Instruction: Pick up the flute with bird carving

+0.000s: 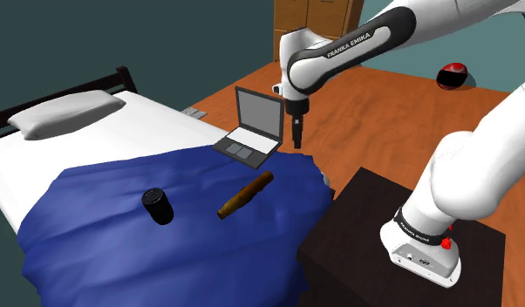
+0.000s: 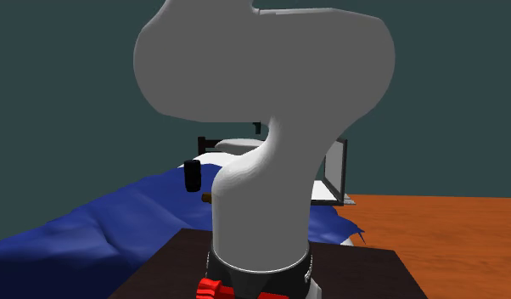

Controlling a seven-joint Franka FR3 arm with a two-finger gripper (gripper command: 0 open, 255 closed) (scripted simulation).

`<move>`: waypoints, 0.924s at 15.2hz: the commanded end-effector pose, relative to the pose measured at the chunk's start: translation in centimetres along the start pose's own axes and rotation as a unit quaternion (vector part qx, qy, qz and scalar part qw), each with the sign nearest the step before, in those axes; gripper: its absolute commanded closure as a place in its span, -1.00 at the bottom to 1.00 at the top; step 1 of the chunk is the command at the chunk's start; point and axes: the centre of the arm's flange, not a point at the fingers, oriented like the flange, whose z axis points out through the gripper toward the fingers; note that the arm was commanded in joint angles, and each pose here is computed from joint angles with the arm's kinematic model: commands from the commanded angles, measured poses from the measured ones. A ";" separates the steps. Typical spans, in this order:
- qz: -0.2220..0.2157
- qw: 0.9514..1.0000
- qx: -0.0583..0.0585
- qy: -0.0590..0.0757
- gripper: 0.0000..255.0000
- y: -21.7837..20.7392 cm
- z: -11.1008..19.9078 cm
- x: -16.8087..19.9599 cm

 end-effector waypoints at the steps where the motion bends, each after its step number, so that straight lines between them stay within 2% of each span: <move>1: -0.031 1.000 0.001 -0.002 -1.00 0.5 1.8 2.0; 4: -0.075 0.997 0.003 -0.005 -1.00 0.8 4.4 5.1; 7: -0.120 0.993 0.005 -0.008 -1.00 0.9 7.0 8.2; 10: -0.164 0.986 0.006 -0.012 -1.00 0.6 9.6 11.3; 14: -0.222 0.975 0.009 -0.016 -1.00 -0.1 13.1 15.3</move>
